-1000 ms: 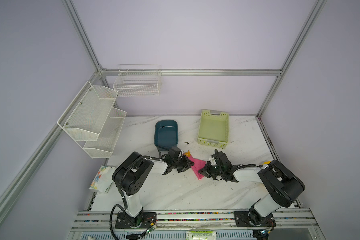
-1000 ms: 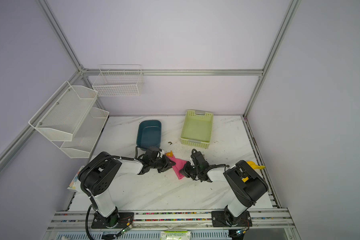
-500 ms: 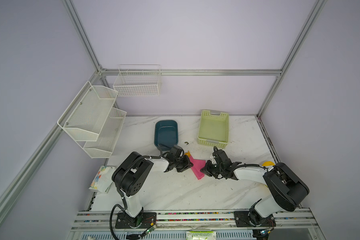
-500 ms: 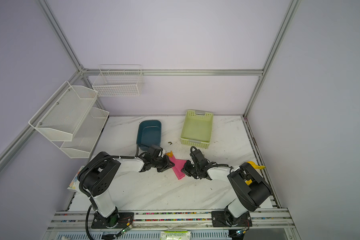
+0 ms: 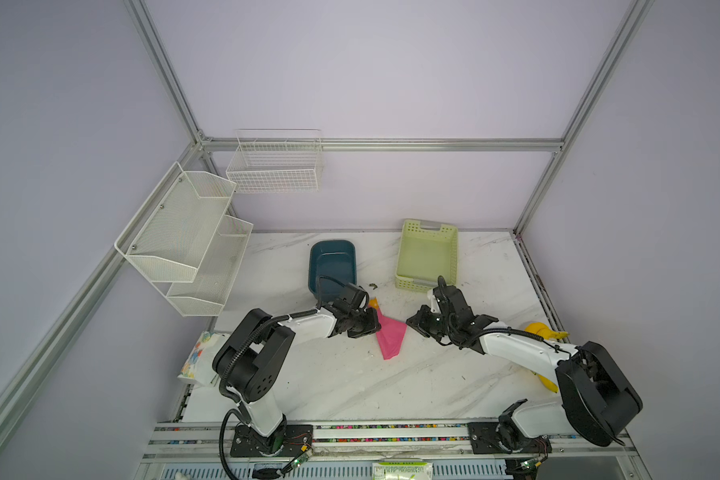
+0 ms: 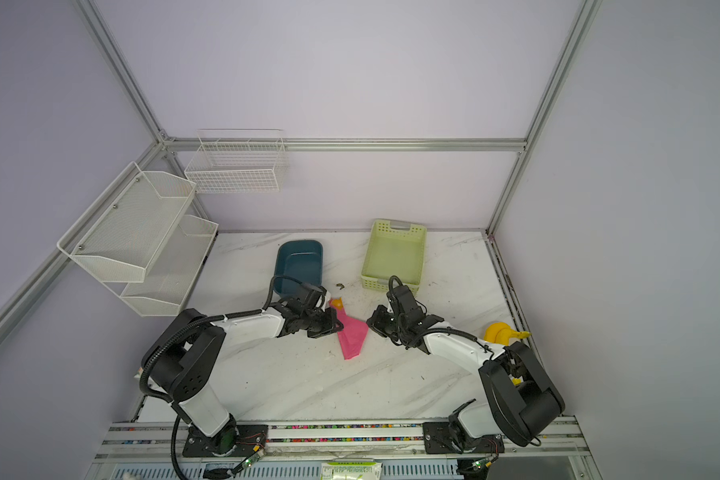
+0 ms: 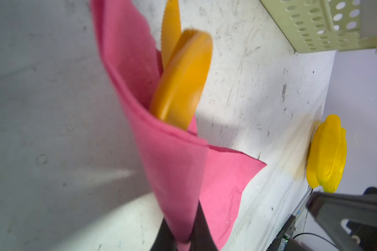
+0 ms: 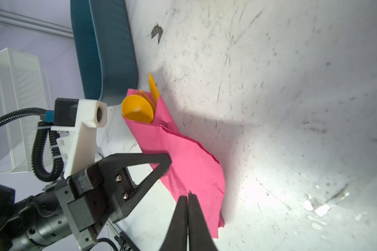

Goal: Place the utensils on the paper napkin and roll it up
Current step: 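Lift the napkin bundle upright with the left gripper while the right gripper holds the flap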

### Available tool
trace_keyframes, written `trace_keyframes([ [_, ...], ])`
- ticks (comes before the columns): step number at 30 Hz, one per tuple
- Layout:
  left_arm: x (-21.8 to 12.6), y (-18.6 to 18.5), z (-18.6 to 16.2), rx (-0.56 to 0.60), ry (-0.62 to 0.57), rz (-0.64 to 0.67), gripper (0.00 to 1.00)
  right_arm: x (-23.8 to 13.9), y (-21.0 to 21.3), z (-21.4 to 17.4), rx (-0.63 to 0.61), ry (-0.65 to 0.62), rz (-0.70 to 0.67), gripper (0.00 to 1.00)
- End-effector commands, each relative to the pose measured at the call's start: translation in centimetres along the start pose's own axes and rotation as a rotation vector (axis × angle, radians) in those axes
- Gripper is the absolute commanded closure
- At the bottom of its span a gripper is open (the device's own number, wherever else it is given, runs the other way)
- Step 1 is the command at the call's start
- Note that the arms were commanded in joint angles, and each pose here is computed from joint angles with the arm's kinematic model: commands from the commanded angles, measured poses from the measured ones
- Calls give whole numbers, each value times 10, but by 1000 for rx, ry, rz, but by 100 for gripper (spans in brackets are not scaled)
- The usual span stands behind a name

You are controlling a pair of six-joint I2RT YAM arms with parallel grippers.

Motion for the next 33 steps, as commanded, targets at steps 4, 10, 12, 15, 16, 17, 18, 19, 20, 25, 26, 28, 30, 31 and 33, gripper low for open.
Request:
trace_keyframes([
  [4, -44, -48, 42, 242, -132, -105, 100, -29, 31, 18, -164, -72, 93, 90],
  [10, -79, -76, 50, 433, -211, -189, 100, -59, 70, 23, -413, -145, 218, 90],
  [12, -97, -89, 54, 507, -261, -236, 100, -73, 84, 24, -510, -179, 265, 89],
  [15, -125, -109, 57, 618, -335, -312, 100, -94, 103, 23, -630, -229, 332, 87],
  [16, -131, -114, 58, 649, -350, -339, 100, -100, 109, 20, -689, -235, 368, 86],
  [17, -150, -125, 57, 703, -402, -384, 100, -109, 116, 19, -744, -266, 405, 86],
  [18, -160, -132, 57, 741, -432, -418, 100, -120, 122, 16, -785, -303, 454, 85],
  [19, -167, -137, 56, 773, -454, -447, 100, -130, 126, 14, -812, -339, 490, 83],
  [20, -177, -144, 55, 812, -479, -478, 100, -141, 131, 11, -856, -380, 533, 80],
  [25, -217, -167, 50, 965, -602, -597, 100, -182, 147, -7, -1039, -466, 702, 56],
  [26, -225, -171, 50, 991, -629, -617, 100, -187, 149, -11, -1076, -467, 731, 53],
  [28, -241, -180, 49, 1028, -675, -651, 100, -196, 153, -16, -1123, -472, 766, 46],
  [30, -254, -187, 50, 1050, -714, -675, 100, -202, 155, -18, -1141, -488, 788, 41],
  [31, -260, -191, 51, 1060, -729, -690, 100, -205, 155, -19, -1145, -499, 800, 39],
  [33, -272, -198, 52, 1073, -759, -707, 100, -210, 156, -23, -1151, -506, 852, 36],
])
Point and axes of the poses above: each gripper's point midway between its finger pads, its own x axis out along the fingers, its own y axis along the line the jaws close on, z = x × y, the point moved 7 cm from there along -x, back along the fingers, and after that the axes turned 8 degrees about x, right-handed, at the moved point
